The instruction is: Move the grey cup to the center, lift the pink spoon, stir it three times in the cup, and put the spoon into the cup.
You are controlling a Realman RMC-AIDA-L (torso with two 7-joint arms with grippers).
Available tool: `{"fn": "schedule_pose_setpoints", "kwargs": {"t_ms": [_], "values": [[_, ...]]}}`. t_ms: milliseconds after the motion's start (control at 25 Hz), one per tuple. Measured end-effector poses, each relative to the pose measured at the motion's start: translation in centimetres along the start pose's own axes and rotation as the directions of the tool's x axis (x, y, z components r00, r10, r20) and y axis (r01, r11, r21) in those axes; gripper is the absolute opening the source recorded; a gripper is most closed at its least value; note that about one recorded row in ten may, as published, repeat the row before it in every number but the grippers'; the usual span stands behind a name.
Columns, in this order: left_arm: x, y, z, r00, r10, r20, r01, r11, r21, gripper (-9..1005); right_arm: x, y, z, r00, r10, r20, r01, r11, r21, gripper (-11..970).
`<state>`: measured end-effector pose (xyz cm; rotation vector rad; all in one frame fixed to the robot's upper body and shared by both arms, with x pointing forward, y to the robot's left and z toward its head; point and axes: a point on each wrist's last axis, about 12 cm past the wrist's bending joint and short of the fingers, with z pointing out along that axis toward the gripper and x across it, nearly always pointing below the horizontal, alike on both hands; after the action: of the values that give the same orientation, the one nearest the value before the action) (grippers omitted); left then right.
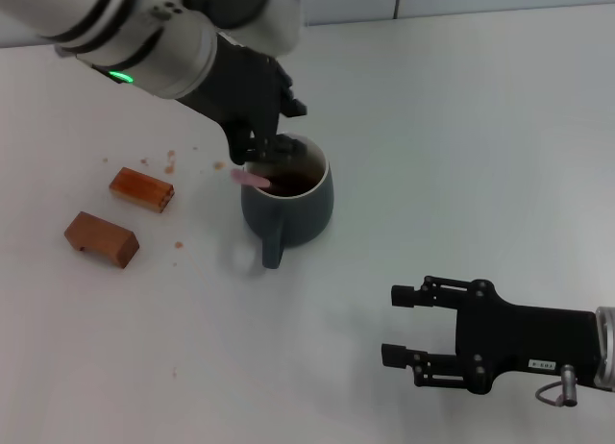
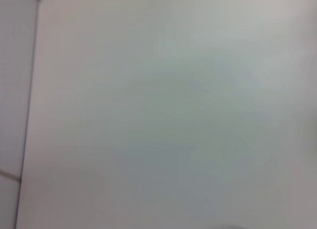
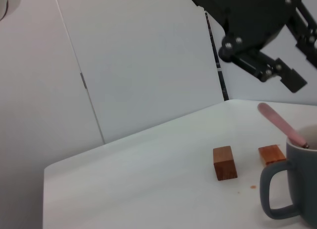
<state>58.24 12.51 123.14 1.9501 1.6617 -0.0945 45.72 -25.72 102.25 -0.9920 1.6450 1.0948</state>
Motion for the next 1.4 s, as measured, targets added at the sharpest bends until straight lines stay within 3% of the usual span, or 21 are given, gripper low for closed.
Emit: {"fn": "schedule_pose_setpoints", "kwargs": {"t_ms": [80,120,160,240,320,360,400,440,480,520,600,640,720,760,1040,1240,1400], "values": [[0.5,-0.1,-0.4,0.998,-0.027,0.056,0.027,1.0,0.001,180,0.0,0.0,0.0,1.0,0.0,-0.002,0.0,1.0,0.0,745],[1.4,-0.3,-1.4,0.984,-0.071,0.162,0.073,0.997,-0.003,180,0.0,0.0,-0.1,1.0,0.0,-0.002,0.0,1.0,0.0,745],[1.4,-0.3,-1.4,0.984,-0.071,0.162,0.073,0.997,-0.003,228,0.1,0.0,-0.1,1.0,0.0,-0.003,0.0,1.0,0.001,745],[3.0,-0.8,-3.1,0.943,-0.122,0.309,0.128,0.992,0.0,323,0.1,0.1,-0.2,1.0,-0.001,-0.003,0.001,1.0,0.003,745],[3.0,-0.8,-3.1,0.943,-0.122,0.309,0.128,0.992,0.0,418,0.1,0.1,-0.3,1.0,-0.004,-0.002,0.004,1.0,0.004,745],[5.2,-1.3,-4.7,0.895,-0.168,0.413,0.19,0.982,-0.011,466,0.1,0.1,-0.3,1.0,-0.005,-0.002,0.006,1.0,0.005,745],[7.1,-2.0,-5.4,0.861,-0.185,0.473,0.226,0.974,-0.03,665,0.1,0.1,-0.3,1.0,-0.007,-0.001,0.007,1.0,0.006,745],[8.5,-2.7,-5.9,0.836,-0.186,0.516,0.246,0.968,-0.051,701,0.2,0.1,-0.3,1.0,-0.009,0.0,0.009,1.0,0.007,745],[8.5,-2.7,-5.9,0.836,-0.186,0.516,0.246,0.968,-0.051,737,0.2,0.1,-0.3,1.0,-0.011,0.001,0.011,1.0,0.008,745],[11.6,-4.9,-6.2,0.808,-0.188,0.559,0.28,0.956,-0.083,774,0.2,0.2,-0.4,1.0,-0.014,0.002,0.014,1.0,0.01,745],[12.9,-5.9,-6.1,0.803,-0.195,0.563,0.289,0.954,-0.081,846,0.2,0.2,-0.4,1.0,-0.018,0.005,0.018,1.0,0.012,745],[12.9,-5.9,-6.1,0.803,-0.195,0.563,0.289,0.954,-0.081,846,0.2,0.2,-0.4,1.0,-0.019,0.007,0.019,1.0,0.013,745],[16.0,-9.0,-5.2,0.778,-0.261,0.571,0.342,0.939,-0.036,846,0.1,0.3,-0.4,1.0,-0.022,0.015,0.022,1.0,0.011,745],[16.6,-9.8,-4.7,0.764,-0.285,0.578,0.358,0.933,-0.013,846,0.0,0.3,-0.4,0.999,-0.029,0.023,0.029,1.0,0.009,745],[19.2,-15.2,0.1,0.668,-0.37,0.646,0.411,0.907,0.094,846,-0.5,0.5,-0.6,0.994,-0.074,0.082,0.073,0.997,0.016,745],[19.8,-17.6,2.3,0.615,-0.369,0.696,0.44,0.894,0.086,846,-0.6,0.5,-0.9,0.989,-0.101,0.112,0.097,0.994,0.041,745],[19.9,-18.3,2.8,0.596,-0.377,0.709,0.458,0.885,0.086,846,-0.6,0.6,-0.8,0.988,-0.102,0.116,0.098,0.994,0.043,745]]}}
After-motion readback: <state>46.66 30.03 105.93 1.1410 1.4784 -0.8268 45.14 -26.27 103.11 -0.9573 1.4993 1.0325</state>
